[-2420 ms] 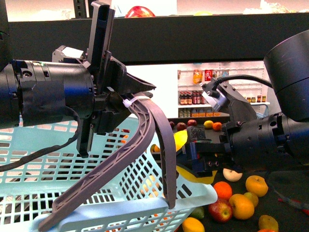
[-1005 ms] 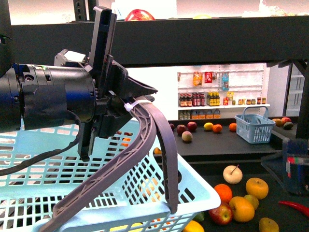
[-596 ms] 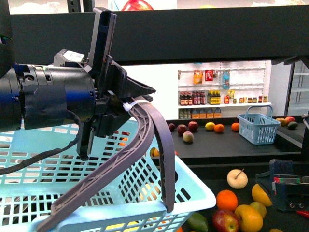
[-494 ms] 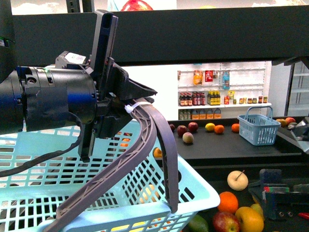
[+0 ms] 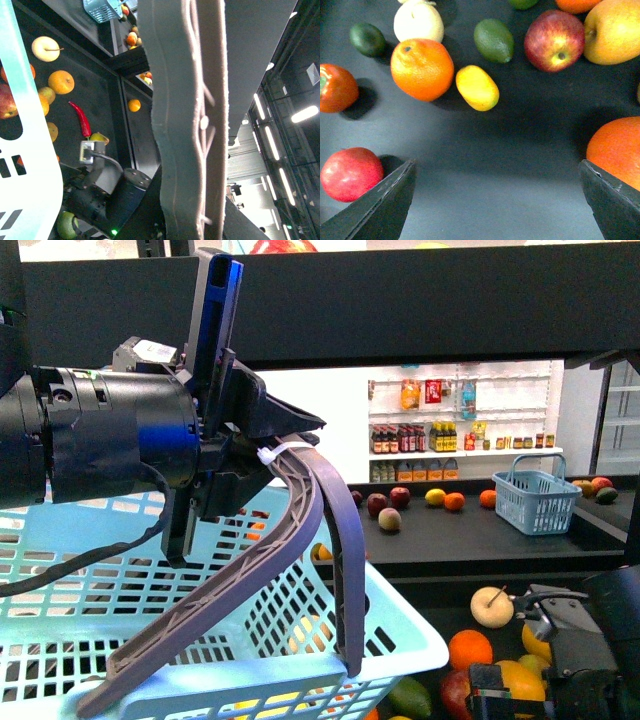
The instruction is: Pick lemon from shelf
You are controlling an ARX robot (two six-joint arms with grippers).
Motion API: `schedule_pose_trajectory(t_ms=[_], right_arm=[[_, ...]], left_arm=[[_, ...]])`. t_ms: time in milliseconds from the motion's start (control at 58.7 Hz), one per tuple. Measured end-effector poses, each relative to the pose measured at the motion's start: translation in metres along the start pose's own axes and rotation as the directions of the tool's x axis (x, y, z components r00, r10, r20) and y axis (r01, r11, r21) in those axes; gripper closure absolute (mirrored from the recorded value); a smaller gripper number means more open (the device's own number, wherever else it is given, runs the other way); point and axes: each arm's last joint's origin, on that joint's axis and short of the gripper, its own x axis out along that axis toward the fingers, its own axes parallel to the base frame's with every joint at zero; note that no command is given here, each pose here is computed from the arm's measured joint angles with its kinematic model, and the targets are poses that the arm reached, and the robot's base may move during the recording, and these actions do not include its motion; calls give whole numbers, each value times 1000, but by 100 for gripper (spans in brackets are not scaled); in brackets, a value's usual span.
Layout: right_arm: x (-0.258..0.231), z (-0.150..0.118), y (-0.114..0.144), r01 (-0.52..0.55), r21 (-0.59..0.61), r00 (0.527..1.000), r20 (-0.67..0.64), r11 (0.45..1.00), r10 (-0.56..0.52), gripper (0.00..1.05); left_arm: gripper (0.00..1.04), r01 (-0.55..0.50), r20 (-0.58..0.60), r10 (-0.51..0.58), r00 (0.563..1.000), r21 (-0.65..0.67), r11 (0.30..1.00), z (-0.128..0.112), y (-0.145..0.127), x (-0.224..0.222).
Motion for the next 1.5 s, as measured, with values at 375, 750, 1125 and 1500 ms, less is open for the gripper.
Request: schedule_pose_trajectory(t_ms=[375,750,1125,1500], right_arm=[[109,-21,0,-20,-36,994,-112,999,16,7],[178,-15,13,-32,-111,992,-121,993,18,7],[204,-12,21,-24,-153,993,-115,988,7,7],[211,-23,26,-18,-194,990,-138,981,-9,48]], left_arm=[[96,-1,1,1,1000,1,1000,0,0,0],[96,-1,1,1,1000,0,1000,0,0,0],[96,0,0,0,1000,0,1000,0,0,0],[96,0,1,0,1000,0,1000,0,0,0]])
